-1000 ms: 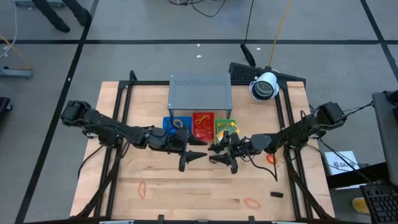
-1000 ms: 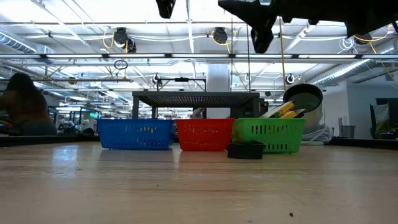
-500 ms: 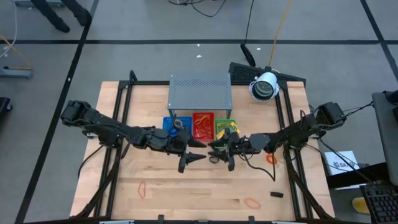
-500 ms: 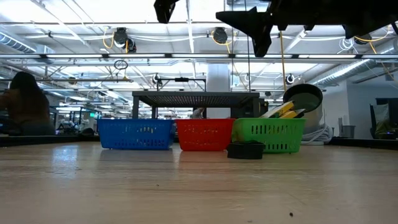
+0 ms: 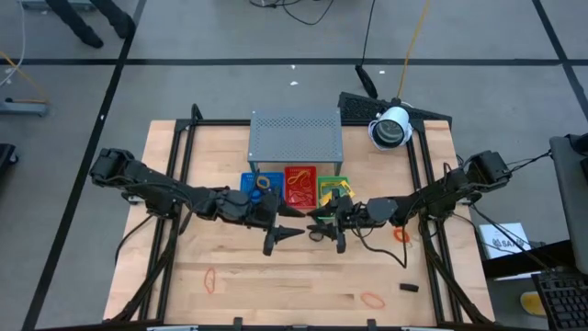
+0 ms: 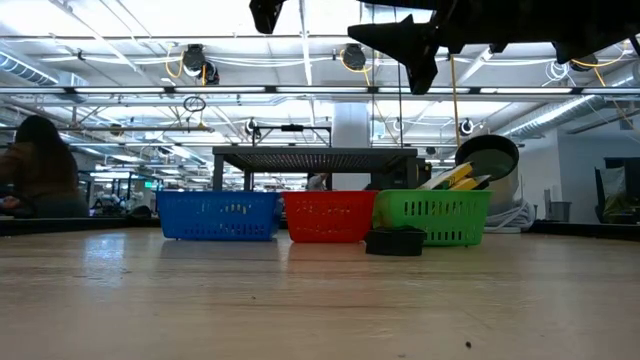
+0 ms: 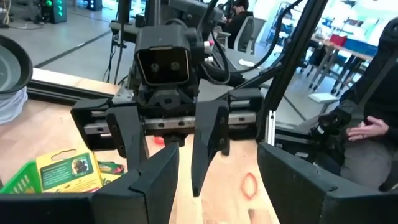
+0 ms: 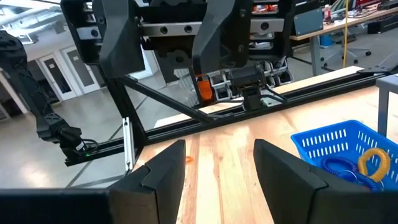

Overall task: Pick & Place Office Desk Supplies
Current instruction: Put the black rubber band into the red bin

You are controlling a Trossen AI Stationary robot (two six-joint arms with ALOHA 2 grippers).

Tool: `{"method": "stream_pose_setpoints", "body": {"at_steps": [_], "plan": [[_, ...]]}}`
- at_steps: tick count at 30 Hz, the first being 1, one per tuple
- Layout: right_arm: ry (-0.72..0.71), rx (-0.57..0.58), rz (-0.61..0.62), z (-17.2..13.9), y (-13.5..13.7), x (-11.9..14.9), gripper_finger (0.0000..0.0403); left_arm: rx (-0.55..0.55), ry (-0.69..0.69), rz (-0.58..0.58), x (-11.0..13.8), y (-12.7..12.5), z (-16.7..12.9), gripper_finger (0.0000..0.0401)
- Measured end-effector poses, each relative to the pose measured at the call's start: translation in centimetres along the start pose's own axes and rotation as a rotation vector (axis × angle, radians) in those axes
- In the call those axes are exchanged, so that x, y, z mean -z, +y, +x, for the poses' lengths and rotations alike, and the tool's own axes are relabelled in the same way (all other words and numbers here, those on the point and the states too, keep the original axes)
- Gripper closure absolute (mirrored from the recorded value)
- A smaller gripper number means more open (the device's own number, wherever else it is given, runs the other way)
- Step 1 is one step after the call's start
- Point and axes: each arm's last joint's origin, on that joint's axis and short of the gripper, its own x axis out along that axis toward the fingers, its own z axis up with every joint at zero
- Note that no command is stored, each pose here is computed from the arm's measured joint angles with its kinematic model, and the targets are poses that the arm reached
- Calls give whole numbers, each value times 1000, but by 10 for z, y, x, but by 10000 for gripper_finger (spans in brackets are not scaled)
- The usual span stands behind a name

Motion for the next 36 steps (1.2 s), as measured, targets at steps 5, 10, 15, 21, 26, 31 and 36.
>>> {"method": "stream_pose_setpoints", "body": {"at_steps": [5, 10, 15, 21, 26, 31, 36], "plan": [[0, 0, 0, 0, 0, 0, 220, 25, -30, -62, -3, -1, 0, 176], [0, 0, 0, 0, 0, 0, 220, 47, -31, -126, -4, -2, 0, 176], [0, 0, 0, 0, 0, 0, 220, 39, -18, -47, -2, -2, 0, 176], [0, -1, -13, 0, 0, 0, 220, 28, -4, 58, -1, -1, 0, 176], [-35, 8, -57, 1, -4, -5, 220, 28, -2, 51, 0, -1, 0, 176], [-39, 20, -74, 2, -9, -6, 220, 25, 9, 57, 1, -1, 0, 176], [-45, -11, -73, 3, -13, -9, 220, 20, 31, 61, 3, 0, 0, 176]]}}
